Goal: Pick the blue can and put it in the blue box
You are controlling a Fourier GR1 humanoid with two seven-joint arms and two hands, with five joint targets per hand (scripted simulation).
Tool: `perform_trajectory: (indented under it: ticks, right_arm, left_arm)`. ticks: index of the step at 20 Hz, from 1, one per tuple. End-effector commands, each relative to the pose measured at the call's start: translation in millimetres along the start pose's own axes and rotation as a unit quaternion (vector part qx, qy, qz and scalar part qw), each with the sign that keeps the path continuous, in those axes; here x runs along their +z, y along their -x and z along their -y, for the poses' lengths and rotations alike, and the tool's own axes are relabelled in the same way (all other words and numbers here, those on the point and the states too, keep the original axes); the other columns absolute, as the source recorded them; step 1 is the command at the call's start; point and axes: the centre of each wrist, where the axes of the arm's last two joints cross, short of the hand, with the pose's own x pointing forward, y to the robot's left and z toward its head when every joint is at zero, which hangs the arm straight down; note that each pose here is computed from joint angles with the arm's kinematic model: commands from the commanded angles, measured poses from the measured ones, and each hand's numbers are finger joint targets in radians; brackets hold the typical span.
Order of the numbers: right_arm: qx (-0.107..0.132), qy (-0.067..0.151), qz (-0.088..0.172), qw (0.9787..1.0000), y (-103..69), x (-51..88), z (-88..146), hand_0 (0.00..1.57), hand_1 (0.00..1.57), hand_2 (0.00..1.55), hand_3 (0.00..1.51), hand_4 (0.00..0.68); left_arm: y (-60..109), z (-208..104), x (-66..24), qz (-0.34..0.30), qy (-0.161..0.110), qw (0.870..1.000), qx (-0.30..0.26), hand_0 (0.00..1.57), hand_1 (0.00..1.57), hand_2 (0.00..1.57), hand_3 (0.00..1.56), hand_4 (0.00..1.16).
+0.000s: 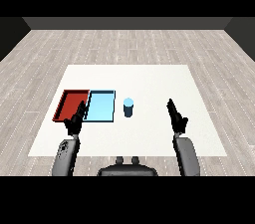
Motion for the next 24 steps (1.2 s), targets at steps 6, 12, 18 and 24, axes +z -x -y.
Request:
perform_trajectory:
  ticks: [6, 12, 18, 24]
  right_arm:
    - [-0.004, 0.002, 0.0, 1.0, -22.5, -51.2, -82.0, 0.0, 0.0, 0.0, 0.0, 0.0]
    - [-0.106, -0.058, 0.116, 0.986, -27.0, -54.6, -75.8, 0.0, 0.0, 0.0, 0.0, 0.0]
    - [-0.118, -0.049, 0.12, 0.9845, -21.5, -56.3, -80.8, 0.0, 0.0, 0.0, 0.0, 0.0]
    - [-0.118, -0.06, 0.107, 0.9854, -34.1, -59.4, -74.6, 0.0, 0.0, 0.0, 0.0, 0.0]
  left_arm:
    - [-19.5, -3.6, 0.9, 0.015, 0.006, 1.0, 0.001, 0.0, 0.0, 0.0, 0.0, 0.0]
    - [-17.5, 1.5, -3.1, 0.22, 0.023, 0.973, 0.063, 0.0, 0.0, 0.0, 0.0, 0.0]
    - [-28.8, 9.5, -11.2, 0.228, 0.022, 0.971, 0.063, 0.0, 0.0, 0.0, 0.0, 0.0]
    - [-21.4, 11.6, -3.9, 0.224, 0.025, 0.972, 0.067, 0.0, 0.0, 0.0, 0.0, 0.0]
